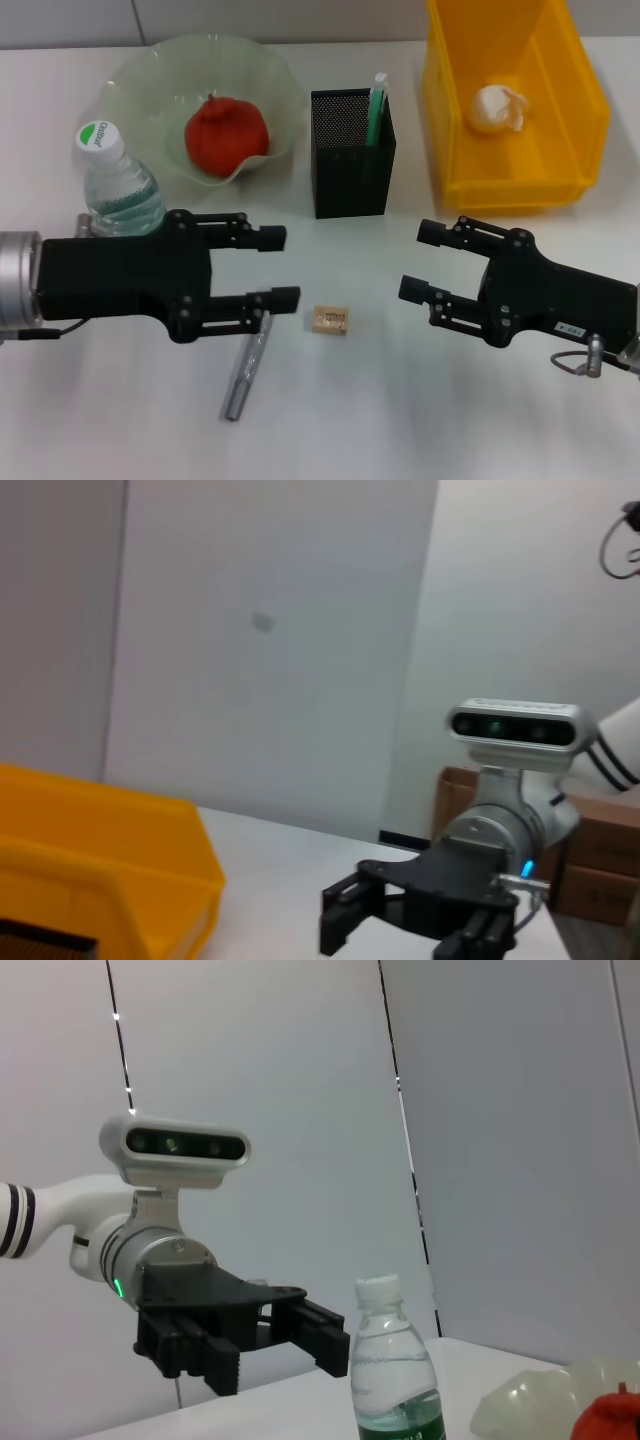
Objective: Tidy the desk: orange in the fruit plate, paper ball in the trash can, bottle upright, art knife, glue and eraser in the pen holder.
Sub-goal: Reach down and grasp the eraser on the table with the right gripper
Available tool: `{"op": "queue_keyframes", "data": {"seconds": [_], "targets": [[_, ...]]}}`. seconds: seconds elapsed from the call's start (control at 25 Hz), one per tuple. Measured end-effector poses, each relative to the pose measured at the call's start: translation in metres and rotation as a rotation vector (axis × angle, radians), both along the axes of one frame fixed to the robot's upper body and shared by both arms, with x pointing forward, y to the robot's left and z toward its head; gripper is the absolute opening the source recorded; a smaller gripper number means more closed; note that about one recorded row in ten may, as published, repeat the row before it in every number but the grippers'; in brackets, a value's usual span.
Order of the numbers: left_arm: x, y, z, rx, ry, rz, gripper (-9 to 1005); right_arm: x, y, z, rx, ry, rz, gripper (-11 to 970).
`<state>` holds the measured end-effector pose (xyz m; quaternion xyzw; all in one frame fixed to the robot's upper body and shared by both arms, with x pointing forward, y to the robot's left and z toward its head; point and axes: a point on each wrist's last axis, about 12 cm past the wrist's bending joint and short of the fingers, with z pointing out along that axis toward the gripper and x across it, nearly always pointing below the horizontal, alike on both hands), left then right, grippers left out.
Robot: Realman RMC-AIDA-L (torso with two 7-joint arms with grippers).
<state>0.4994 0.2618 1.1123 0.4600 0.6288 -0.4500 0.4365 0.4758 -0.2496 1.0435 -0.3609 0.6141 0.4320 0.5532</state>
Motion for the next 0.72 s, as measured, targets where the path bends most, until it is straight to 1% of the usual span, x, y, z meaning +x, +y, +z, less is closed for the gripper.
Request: {"op": "queue_keyframes", "data": {"seconds": [0.16, 0.28, 0.36, 0.44, 0.48, 0.6, 0.72], "targets": [[-0.003, 0.009, 0.000, -0.014, 0.002, 0.039, 674, 0.004, -0.002, 0.005, 0.003, 0.021, 0.007, 674], [-0.005, 0.012, -0.002, -0.020, -0.004, 0.046, 755, 0.013, -0.007, 0.017, -0.030, 0.114, 0.061, 673], [-0.007, 0.012, -0.005, -0.035, -0.021, 0.045, 809, 0.022, -0.008, 0.028, -0.097, 0.185, 0.113, 673], [-0.010, 0.011, -0.009, -0.064, -0.034, 0.045, 809, 0.031, -0.008, 0.041, -0.170, 0.234, 0.143, 673], [-0.012, 0.010, -0.010, -0.086, -0.041, 0.044, 809, 0.038, -0.007, 0.051, -0.227, 0.267, 0.154, 673], [-0.016, 0.010, -0.016, -0.139, -0.060, 0.054, 809, 0.051, 0.000, 0.073, -0.332, 0.303, 0.172, 673], [-0.020, 0.012, -0.020, -0.194, -0.081, 0.084, 809, 0.065, 0.015, 0.093, -0.425, 0.329, 0.203, 672]]}}
